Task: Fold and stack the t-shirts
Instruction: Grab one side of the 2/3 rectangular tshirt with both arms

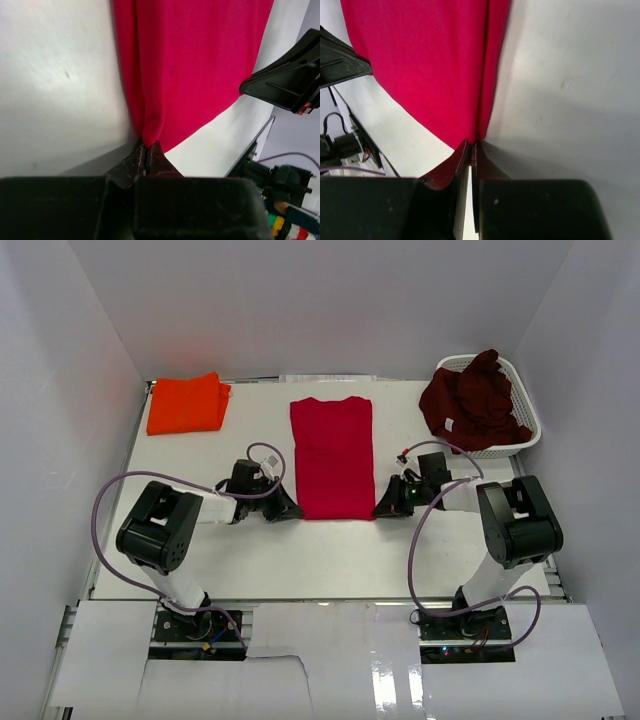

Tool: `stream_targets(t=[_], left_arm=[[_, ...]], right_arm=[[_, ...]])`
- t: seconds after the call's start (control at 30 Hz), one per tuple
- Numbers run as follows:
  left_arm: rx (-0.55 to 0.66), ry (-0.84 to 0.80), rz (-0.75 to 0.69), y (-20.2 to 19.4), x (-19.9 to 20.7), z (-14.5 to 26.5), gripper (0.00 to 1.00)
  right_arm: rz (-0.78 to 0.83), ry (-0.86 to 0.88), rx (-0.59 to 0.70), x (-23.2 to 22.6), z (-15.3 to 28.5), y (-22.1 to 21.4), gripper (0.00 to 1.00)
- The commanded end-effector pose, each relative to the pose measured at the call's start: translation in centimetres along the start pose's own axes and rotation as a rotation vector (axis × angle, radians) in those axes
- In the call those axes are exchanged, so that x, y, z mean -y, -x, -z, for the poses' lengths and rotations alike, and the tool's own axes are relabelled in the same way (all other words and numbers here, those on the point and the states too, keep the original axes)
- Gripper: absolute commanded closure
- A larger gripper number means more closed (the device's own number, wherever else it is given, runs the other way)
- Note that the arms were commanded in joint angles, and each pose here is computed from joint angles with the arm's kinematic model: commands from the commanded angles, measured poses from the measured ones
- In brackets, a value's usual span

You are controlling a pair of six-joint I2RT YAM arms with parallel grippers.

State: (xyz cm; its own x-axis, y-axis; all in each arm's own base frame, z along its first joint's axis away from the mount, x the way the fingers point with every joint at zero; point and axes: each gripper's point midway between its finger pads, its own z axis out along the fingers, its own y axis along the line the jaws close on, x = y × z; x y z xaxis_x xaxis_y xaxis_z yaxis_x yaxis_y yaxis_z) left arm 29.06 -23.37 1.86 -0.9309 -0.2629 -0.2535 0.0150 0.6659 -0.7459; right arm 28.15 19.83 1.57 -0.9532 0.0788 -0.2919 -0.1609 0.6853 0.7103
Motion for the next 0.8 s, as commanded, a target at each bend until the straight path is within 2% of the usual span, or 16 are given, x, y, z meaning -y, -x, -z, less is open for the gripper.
stream_targets(t=[0.0, 0.27, 0.33, 0.53, 0.77], left_arm=[[-0.201, 0.182, 0.05, -7.9, -4.7, 1.1, 1.0], [-0.264, 0.198, 0.057, -15.2, -3.0, 3.3, 1.0], [-0.244, 0.172, 0.061, -15.5, -2.3, 4.2, 1.0], [-0.238, 0.234, 0.072, -16.8, -3.5, 7.0, 1.0], [-0.272, 0.245, 0.066, -17.3, -3.7, 7.3, 1.0]], right_arm=[[-0.038, -0.152, -0.138, 3.2, 0.5, -6.7, 0.92], [-0.048, -0.171, -0.188, 2.1, 2.8, -12.8, 0.92], [-0.054, -0.197, -0.189, 2.2, 3.7, -14.2, 0.92], [-0.054, -0.208, -0.175, 1.8, 5.9, -16.4, 0.92], [-0.025, -0.195, -0.207, 0.9, 6.6, -17.7, 0.92]])
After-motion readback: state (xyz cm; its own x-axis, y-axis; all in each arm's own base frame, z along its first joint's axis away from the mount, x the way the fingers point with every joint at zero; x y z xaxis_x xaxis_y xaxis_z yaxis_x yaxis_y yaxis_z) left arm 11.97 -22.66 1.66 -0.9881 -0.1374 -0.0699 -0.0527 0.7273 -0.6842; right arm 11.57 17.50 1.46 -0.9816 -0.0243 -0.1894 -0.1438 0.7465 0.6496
